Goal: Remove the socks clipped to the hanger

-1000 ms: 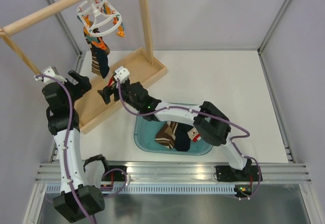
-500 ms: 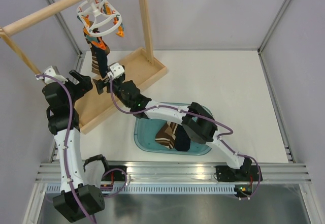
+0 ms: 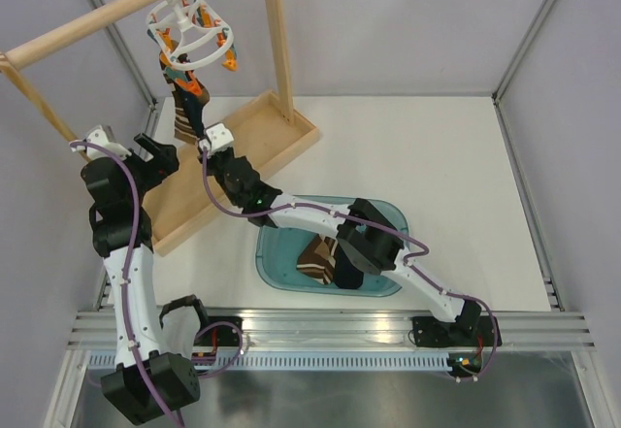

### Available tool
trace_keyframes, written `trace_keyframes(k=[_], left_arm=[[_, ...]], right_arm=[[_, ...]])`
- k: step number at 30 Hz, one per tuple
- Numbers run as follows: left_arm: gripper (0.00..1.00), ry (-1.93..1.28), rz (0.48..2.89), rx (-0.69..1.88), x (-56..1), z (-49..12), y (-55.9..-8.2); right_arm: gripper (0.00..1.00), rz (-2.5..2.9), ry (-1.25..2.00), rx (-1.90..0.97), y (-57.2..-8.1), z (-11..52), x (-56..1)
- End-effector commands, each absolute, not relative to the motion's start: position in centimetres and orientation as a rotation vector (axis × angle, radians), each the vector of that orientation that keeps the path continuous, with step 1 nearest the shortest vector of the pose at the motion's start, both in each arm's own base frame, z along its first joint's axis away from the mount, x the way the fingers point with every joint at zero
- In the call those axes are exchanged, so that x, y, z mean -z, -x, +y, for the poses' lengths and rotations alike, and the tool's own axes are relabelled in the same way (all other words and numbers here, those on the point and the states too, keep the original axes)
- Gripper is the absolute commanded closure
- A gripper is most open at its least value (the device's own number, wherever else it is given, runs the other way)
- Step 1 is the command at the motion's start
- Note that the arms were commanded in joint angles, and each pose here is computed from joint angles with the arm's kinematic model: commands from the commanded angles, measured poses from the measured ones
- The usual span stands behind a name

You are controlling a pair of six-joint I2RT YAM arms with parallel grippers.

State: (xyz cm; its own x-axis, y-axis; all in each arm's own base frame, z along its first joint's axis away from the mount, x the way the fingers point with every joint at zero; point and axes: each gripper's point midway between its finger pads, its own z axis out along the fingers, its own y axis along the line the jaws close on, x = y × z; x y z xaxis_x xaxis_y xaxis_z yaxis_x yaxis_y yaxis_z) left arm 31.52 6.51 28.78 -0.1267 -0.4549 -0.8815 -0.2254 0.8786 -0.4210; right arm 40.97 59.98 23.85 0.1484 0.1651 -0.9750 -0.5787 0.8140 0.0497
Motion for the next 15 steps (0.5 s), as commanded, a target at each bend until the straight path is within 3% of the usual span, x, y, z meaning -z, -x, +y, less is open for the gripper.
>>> trace_keyframes(k=[1,2,3,15], left_arm=[[0.0,0.496,1.672,0.262,-29.8,5.9,-31.9],[0.0,0.484,1.672,0.271,-29.9,5.7,-32.0],[0.0,0.479,1.672,0.273,-29.9,5.6,-32.0],[0.0,0.244,1.638,0.412,-31.9,1.6,-32.0]], right_arm=[[0.76,1.294,0.3,-0.532,-41.8,58.2,-26.2],[0.84,1.292,0.299,-0.529,-41.8,58.1,-26.4],[0.86,1.292,0.297,-0.521,-42.0,57.9,-26.4],[0.98,1.271,0.302,-0.525,-40.0,54.2,-29.4]])
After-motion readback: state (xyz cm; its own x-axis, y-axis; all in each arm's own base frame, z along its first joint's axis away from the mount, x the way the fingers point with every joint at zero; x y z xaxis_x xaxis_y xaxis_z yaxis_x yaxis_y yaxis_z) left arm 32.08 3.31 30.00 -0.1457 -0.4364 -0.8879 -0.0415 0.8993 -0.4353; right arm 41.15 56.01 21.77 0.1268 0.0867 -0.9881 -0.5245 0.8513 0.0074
